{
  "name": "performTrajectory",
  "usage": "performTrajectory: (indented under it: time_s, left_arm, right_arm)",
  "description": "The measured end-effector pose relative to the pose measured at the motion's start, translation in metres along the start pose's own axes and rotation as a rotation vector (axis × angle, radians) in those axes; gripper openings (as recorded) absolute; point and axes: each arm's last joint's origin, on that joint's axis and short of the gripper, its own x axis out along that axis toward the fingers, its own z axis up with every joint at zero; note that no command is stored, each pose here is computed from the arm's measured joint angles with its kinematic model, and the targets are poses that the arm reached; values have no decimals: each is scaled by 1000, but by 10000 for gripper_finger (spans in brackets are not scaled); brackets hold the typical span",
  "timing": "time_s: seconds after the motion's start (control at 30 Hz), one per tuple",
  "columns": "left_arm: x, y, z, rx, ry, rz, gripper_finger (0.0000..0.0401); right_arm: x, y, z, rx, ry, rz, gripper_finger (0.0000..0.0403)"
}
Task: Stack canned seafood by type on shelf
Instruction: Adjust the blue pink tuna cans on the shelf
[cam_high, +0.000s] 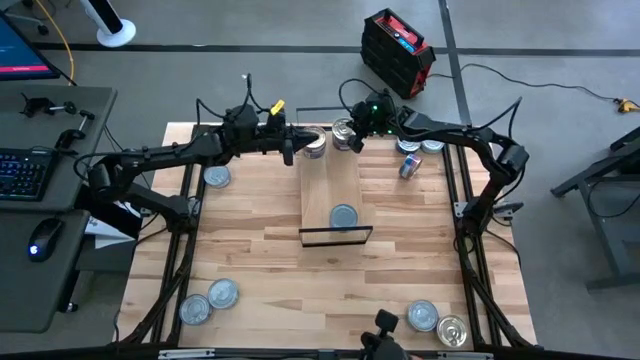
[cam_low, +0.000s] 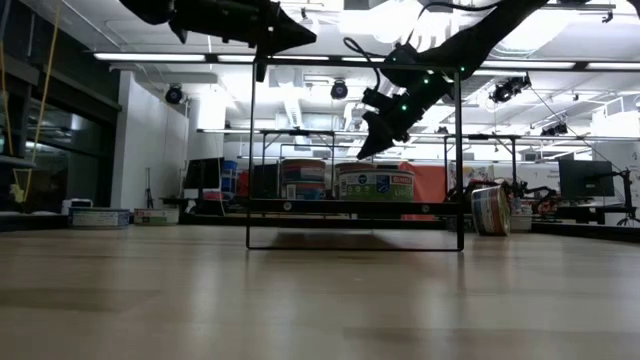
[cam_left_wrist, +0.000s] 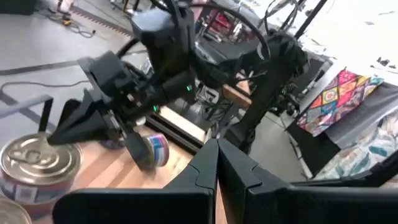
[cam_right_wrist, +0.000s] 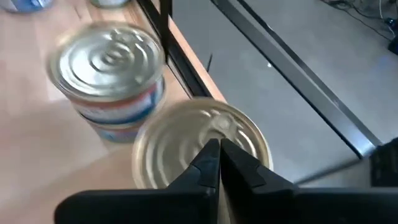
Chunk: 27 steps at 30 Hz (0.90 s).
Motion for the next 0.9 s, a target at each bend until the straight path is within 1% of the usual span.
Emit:
performTrajectory:
  time_s: [0.13, 0.2, 0.37, 0.5, 0.63, 0.7, 0.9]
  left_arm:
    - [3, -9, -12, -9, 76, -5, 1]
    - [4, -14, -18, -9, 107, 11, 1]
    - [5, -24, -35, 10, 189, 84, 1]
    - [3, -26, -43, 36, 239, 154, 1]
    - [-5, -25, -37, 72, 228, 178, 1]
    - [-12, -25, -31, 90, 211, 184, 1]
    - [-34, -22, -13, 154, 161, 247, 0]
  right_arm:
    - [0, 1, -4, -53, 44, -13, 0]
    - [0, 1, -5, -66, 55, -8, 0]
    - [0, 3, -9, -82, 94, 4, 0]
    - [0, 7, -10, -106, 112, 21, 0]
    - [-1, 12, -11, -130, 133, 39, 0]
    - [-1, 15, -11, -133, 136, 46, 0]
    - [-2, 24, -10, -148, 148, 70, 0]
